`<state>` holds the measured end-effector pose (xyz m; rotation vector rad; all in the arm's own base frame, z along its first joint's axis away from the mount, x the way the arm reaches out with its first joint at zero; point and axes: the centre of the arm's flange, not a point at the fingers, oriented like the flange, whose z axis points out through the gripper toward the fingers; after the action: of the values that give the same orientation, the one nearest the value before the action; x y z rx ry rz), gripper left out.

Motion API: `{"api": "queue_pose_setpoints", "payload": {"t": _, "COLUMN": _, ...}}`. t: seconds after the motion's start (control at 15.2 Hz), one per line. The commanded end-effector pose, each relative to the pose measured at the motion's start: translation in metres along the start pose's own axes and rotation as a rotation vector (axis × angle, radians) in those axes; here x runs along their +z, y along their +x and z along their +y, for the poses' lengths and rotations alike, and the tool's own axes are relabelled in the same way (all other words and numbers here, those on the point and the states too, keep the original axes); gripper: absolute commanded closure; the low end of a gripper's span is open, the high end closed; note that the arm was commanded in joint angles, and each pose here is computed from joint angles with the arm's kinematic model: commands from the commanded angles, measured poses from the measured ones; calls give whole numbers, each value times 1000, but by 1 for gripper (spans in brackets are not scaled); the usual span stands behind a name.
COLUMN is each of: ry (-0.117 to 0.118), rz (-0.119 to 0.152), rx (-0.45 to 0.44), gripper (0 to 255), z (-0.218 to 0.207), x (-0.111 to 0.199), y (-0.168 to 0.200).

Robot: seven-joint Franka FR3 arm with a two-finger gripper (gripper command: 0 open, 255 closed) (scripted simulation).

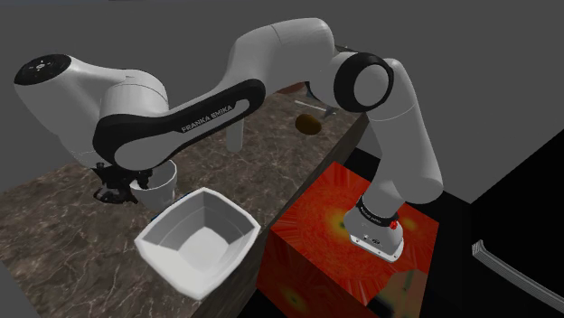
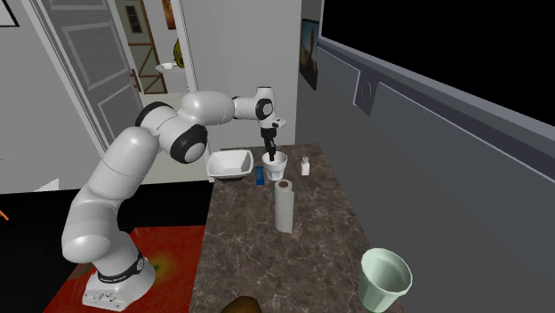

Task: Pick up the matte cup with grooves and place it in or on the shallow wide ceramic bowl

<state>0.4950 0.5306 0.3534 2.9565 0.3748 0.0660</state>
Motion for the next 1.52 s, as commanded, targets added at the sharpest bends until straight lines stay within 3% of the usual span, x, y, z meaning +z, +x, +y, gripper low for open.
{"api": "queue_pose_setpoints", "payload": {"t": 0.0, "ry": 0, "rz": 0, "rx": 0, "gripper": 255, "z": 0, "x": 0, "y": 0}}
{"api": "queue_pose_setpoints", "payload": {"t": 0.46, "ry": 0, "rz": 0, "rx": 0, "gripper": 255, "z": 0, "x": 0, "y": 0}}
{"api": "queue_pose_setpoints", "payload": {"t": 1.45, "ry": 0, "rz": 0, "rx": 0, "gripper": 255, "z": 13, "x": -78, "y": 2}}
